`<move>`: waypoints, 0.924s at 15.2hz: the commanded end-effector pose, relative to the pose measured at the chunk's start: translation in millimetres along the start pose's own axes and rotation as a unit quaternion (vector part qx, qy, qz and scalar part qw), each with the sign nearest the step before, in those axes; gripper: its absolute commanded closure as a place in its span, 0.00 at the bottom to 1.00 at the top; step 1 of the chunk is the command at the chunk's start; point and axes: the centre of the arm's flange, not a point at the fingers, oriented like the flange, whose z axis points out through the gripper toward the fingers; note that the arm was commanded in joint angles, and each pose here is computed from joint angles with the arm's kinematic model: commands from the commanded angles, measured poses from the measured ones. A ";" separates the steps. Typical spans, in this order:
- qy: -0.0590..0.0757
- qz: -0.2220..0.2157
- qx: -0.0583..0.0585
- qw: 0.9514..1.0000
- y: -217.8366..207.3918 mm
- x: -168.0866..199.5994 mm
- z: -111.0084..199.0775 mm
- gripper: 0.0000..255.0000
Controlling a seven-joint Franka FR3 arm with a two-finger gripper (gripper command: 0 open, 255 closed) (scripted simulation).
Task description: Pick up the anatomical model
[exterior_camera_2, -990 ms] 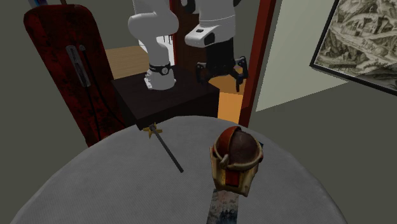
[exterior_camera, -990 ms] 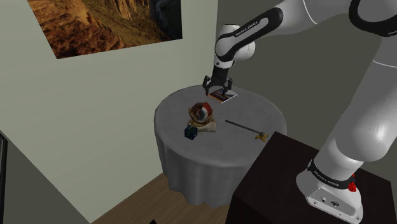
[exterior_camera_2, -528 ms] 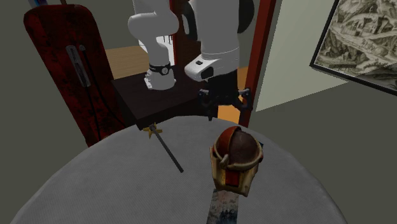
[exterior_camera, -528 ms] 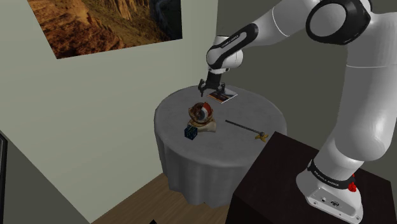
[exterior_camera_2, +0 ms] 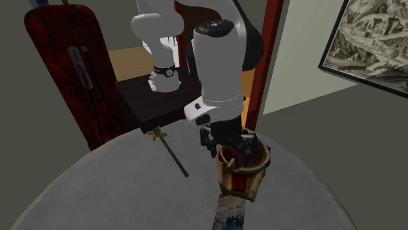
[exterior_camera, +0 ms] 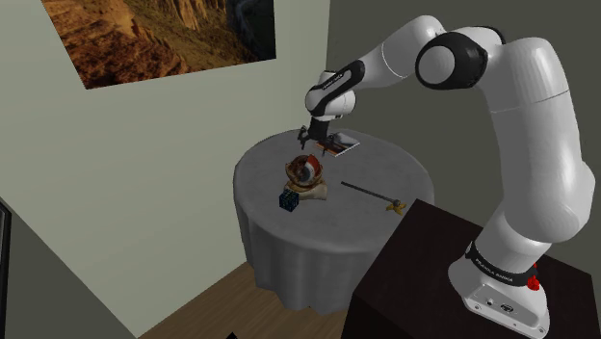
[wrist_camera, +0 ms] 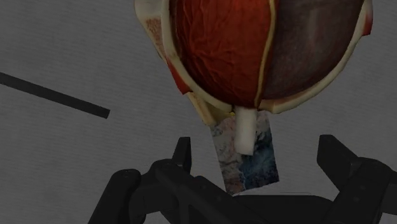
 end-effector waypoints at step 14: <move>0.002 0.012 0.001 1.000 3.8 10.1 45.1 1.00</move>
